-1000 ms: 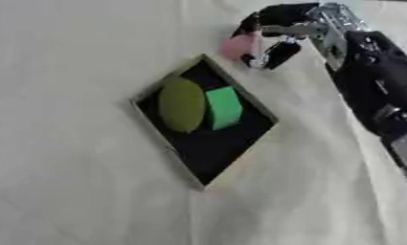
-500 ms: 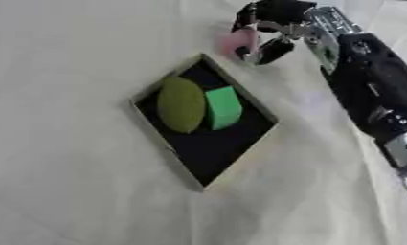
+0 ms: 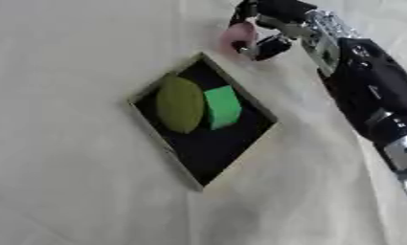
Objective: Pick up objects on the table and place them in the box.
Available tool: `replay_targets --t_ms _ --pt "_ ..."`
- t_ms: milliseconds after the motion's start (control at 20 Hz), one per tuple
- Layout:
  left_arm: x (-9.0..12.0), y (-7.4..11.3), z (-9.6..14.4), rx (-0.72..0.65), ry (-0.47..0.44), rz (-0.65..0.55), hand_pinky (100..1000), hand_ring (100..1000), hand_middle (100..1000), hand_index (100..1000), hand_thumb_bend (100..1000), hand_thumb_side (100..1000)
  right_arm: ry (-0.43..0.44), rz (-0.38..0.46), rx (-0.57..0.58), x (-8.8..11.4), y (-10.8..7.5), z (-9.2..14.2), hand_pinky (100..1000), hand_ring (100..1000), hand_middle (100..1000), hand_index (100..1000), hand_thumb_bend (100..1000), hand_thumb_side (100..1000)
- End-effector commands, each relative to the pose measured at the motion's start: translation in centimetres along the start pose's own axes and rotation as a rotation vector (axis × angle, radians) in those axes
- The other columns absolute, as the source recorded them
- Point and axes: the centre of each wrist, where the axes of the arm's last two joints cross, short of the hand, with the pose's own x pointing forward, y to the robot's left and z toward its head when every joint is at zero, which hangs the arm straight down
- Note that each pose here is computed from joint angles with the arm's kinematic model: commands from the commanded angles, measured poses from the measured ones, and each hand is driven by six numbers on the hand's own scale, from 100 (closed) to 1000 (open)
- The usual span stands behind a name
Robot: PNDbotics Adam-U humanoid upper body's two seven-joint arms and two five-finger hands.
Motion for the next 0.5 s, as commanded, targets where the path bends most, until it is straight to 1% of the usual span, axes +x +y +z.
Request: replay_targets --t_ms 50,200,250,300,400,450,500 --pt "0.6 0.4 -0.7 -0.011 -0.023 -0.011 824 861 807 859 100 672 -0.019 0.024 -0.082 -0.1 -3.5 0.7 750 659 540 672 100 217" --pt "0.6 0.3 -0.7 -0.012 -0.022 -0.008 825 861 807 859 100 672 -0.066 0.012 -0.150 1.0 -5.5 1.1 752 659 536 669 100 199" --pt "0.7 0.2 -0.7 -0.012 -0.021 -0.007 825 861 807 859 100 672 -0.084 0.009 -0.167 1.5 -6.2 1.3 752 660 535 668 100 279" --pt "0.7 0.2 -0.7 -0.012 -0.020 -0.007 825 861 808 859 100 672 -0.101 0.005 -0.181 2.0 -6.8 1.5 752 659 534 668 100 192" --pt "0.7 0.1 -0.7 -0.012 -0.018 -0.005 825 862 808 859 100 672 -0.137 -0.001 -0.195 3.3 -8.0 2.0 753 660 535 668 100 191" --pt "0.7 0.1 -0.6 -0.011 -0.017 -0.004 825 862 808 859 100 672 -0.156 -0.005 -0.195 4.0 -8.5 2.3 755 661 535 668 100 243" --pt "0.7 0.0 -0.7 -0.011 -0.017 -0.003 825 862 808 859 100 672 -0.172 -0.012 -0.191 4.7 -8.9 2.5 756 661 535 669 100 195"
